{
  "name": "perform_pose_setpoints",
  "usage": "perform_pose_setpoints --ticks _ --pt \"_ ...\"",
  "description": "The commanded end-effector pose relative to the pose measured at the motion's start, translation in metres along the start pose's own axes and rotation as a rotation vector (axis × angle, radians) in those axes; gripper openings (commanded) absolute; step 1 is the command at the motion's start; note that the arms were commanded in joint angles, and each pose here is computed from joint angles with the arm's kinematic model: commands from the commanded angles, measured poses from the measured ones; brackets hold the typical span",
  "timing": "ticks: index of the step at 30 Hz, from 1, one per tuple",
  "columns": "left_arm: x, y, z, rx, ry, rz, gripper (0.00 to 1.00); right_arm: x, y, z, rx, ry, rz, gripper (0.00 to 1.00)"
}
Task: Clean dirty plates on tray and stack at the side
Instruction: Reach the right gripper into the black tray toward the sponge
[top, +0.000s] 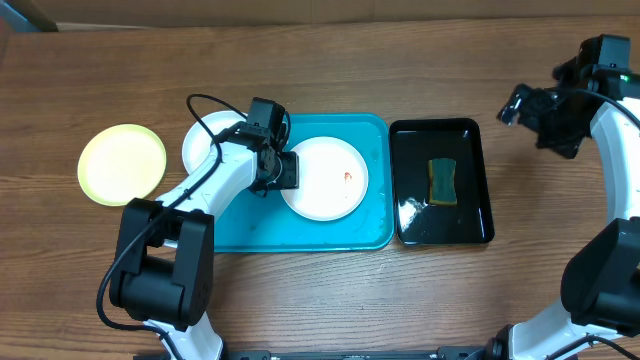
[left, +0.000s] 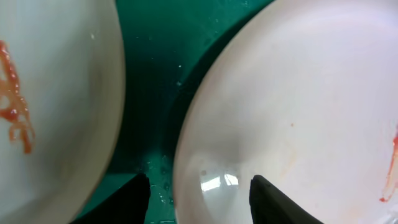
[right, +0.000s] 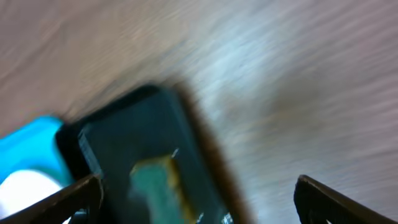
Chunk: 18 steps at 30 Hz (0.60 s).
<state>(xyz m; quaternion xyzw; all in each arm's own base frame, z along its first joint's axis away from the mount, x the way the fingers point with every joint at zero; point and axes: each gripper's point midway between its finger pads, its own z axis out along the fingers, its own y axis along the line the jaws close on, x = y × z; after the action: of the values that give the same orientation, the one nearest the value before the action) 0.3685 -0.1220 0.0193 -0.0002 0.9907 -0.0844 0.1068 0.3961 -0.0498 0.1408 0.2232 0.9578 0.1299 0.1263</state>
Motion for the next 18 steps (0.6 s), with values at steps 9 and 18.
perform_pose_setpoints --ticks 9,18 --pt "0.008 -0.022 0.002 0.031 0.031 0.062 0.47 0.065 0.031 0.009 0.018 0.201 -0.082 0.70" --pt "0.017 -0.027 0.002 0.028 0.058 0.079 0.47 0.115 0.031 0.071 0.255 0.202 -0.268 0.38"
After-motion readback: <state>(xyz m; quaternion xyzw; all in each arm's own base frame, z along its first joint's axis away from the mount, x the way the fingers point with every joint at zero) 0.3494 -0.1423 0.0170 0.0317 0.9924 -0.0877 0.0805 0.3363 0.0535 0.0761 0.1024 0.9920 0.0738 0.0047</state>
